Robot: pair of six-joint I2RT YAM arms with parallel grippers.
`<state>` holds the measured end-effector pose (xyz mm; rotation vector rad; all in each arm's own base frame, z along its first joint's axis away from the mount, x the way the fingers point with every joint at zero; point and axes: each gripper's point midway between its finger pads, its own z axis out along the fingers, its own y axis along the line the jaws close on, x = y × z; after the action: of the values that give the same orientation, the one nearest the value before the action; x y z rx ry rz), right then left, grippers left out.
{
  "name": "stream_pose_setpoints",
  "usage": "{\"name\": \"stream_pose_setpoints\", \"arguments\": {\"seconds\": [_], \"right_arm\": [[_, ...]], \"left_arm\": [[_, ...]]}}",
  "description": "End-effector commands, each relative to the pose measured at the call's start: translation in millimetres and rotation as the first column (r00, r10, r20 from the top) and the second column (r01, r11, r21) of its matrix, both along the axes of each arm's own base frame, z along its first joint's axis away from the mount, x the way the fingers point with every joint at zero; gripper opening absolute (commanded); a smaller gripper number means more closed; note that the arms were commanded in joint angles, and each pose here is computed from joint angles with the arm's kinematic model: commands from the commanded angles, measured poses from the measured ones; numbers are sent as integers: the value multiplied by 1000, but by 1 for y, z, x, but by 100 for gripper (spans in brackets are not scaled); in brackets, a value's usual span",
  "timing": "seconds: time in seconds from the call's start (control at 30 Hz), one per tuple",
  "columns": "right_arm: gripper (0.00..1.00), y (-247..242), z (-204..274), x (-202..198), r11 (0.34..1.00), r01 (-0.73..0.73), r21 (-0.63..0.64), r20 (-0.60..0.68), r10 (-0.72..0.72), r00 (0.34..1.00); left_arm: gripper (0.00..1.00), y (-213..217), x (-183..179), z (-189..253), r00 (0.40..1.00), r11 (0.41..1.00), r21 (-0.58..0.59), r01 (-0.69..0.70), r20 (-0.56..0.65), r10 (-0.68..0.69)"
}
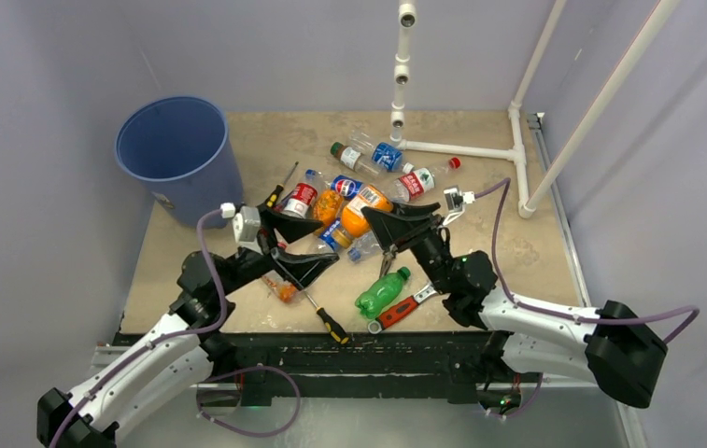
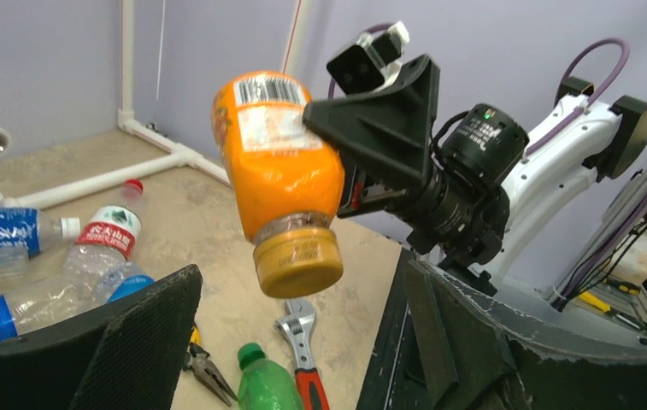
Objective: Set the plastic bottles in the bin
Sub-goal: Pick up the plastic bottle at the center of the board.
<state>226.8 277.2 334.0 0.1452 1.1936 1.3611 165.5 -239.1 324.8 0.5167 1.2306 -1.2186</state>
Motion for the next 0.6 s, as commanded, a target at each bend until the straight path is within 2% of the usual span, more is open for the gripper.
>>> {"name": "stream_pose_setpoints", "arguments": {"seconds": [0.0,0.13,0.27,0.57], "right_arm": [[0,-10,44,-5,987,2,160,53,-11,999],[0,0,44,-8,986,-36,161,54,28,998],[0,4,42,-10,986,-52,158,50,45,998],[0,17,39,-11,986,-84,146,35,80,996]], "left_arm": [[88,-9,-5,7,998,998,6,66,5,-66],[89,-10,-1,6,998,998,7,56,-7,-56],[86,-6,-2,9,999,999,-8,39,11,-39],[67,-5,-2,9,999,999,-18,36,20,-36]]}}
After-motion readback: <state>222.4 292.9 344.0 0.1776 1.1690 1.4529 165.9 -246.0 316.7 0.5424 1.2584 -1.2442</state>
